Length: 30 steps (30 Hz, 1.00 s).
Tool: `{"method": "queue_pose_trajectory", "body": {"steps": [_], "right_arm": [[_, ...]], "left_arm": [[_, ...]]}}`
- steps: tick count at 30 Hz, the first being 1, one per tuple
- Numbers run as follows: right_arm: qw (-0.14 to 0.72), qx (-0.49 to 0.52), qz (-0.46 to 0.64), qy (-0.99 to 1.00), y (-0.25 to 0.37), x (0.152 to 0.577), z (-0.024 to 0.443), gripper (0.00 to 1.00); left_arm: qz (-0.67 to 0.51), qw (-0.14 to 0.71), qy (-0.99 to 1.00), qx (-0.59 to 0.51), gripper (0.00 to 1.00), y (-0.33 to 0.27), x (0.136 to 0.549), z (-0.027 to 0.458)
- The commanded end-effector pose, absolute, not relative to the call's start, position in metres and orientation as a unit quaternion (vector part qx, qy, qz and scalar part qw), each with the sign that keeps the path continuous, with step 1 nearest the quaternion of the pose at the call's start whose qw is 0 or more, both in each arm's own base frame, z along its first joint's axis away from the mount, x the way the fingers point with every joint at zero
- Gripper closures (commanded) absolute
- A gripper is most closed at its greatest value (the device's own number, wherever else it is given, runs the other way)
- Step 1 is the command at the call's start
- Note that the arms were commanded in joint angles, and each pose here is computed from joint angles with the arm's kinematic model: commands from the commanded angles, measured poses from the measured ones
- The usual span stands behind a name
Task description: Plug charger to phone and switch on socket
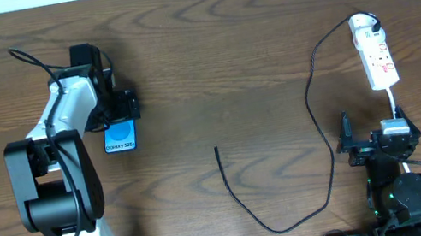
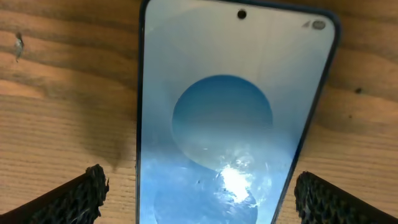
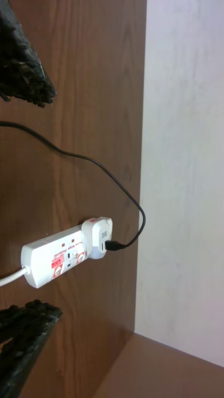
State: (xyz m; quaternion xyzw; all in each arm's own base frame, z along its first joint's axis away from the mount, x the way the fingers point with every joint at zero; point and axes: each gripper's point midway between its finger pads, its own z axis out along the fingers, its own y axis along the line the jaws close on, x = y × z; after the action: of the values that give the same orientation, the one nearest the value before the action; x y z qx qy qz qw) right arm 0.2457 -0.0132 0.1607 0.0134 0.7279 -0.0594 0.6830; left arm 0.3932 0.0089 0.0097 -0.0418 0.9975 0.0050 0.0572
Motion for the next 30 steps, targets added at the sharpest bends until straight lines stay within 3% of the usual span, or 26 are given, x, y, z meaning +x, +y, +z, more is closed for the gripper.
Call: {"method": "queue_pose_trajectory", "body": {"steps": [1, 30], "right_arm": [[0.684, 0.017, -0.054, 0.727, -0.012, 0.245, 0.161, 0.01], [0.684, 0.017, -0.054, 0.727, -0.012, 0.245, 0.161, 0.01]], "left_arm": [[0.019, 0.050, 0.998, -0.030, 0.02, 0.009, 0.389, 0.005], [0.019, 0.046, 0.998, -0.030, 0.02, 0.009, 0.382, -0.006]]}}
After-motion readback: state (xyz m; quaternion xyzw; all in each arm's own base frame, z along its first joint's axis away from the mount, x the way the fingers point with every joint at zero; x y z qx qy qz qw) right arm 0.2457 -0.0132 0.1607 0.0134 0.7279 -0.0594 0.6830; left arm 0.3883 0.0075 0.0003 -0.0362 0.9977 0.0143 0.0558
